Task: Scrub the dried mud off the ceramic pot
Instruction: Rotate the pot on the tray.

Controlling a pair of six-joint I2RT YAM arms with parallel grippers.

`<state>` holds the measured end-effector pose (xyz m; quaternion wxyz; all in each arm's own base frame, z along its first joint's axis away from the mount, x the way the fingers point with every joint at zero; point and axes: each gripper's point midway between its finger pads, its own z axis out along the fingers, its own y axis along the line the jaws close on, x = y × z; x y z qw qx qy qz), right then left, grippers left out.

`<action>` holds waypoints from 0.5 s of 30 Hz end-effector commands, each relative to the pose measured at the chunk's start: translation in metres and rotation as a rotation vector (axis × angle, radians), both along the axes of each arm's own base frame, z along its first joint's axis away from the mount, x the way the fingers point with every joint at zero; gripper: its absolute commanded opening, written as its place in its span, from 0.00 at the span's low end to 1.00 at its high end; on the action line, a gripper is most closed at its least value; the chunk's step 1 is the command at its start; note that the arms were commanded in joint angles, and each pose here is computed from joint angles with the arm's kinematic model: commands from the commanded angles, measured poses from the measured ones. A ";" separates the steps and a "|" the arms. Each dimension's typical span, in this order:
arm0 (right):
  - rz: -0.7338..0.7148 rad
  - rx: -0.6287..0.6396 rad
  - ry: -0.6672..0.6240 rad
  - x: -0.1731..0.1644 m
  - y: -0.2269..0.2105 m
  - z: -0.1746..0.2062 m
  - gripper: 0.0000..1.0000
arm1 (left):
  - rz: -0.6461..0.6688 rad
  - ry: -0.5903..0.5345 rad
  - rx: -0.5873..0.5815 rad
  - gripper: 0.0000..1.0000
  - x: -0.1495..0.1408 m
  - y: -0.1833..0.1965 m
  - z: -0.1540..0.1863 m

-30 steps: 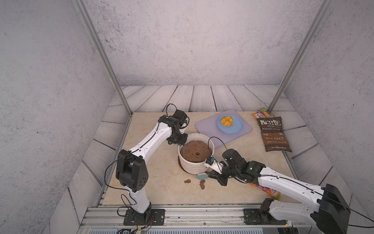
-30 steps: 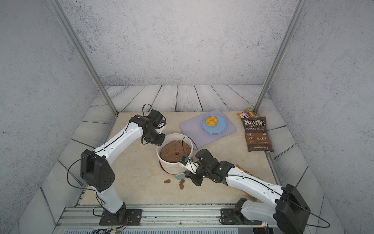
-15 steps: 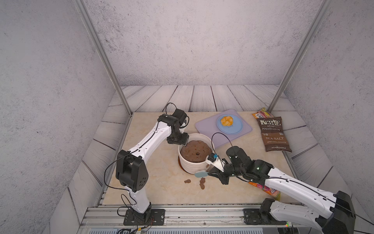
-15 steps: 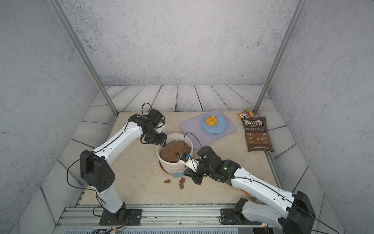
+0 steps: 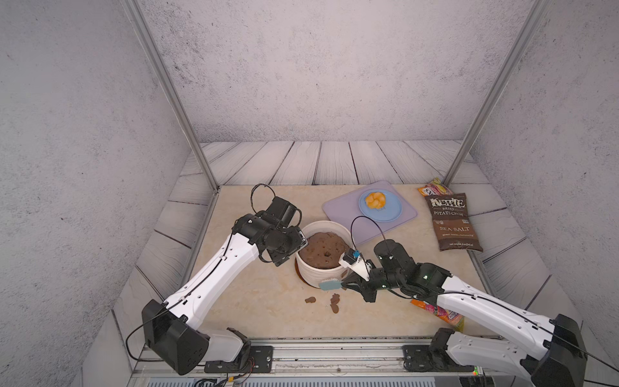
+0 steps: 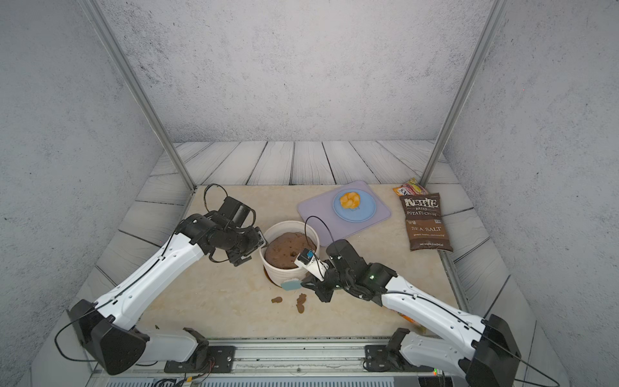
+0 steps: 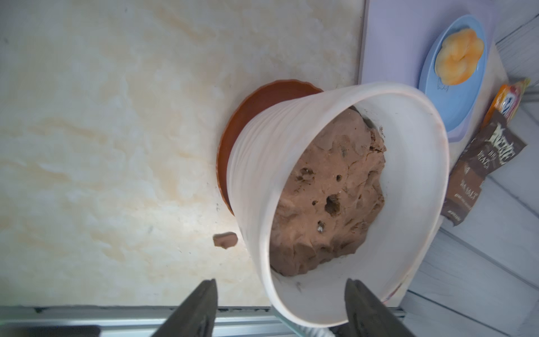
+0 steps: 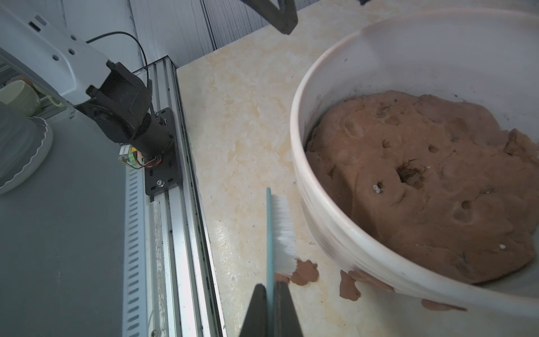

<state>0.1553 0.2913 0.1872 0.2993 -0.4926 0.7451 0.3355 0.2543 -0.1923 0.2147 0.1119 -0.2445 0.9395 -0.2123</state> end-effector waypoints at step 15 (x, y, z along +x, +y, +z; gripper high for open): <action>-0.032 0.021 0.000 -0.001 -0.006 0.014 0.00 | 0.186 0.247 0.066 0.52 -0.032 -0.026 -0.049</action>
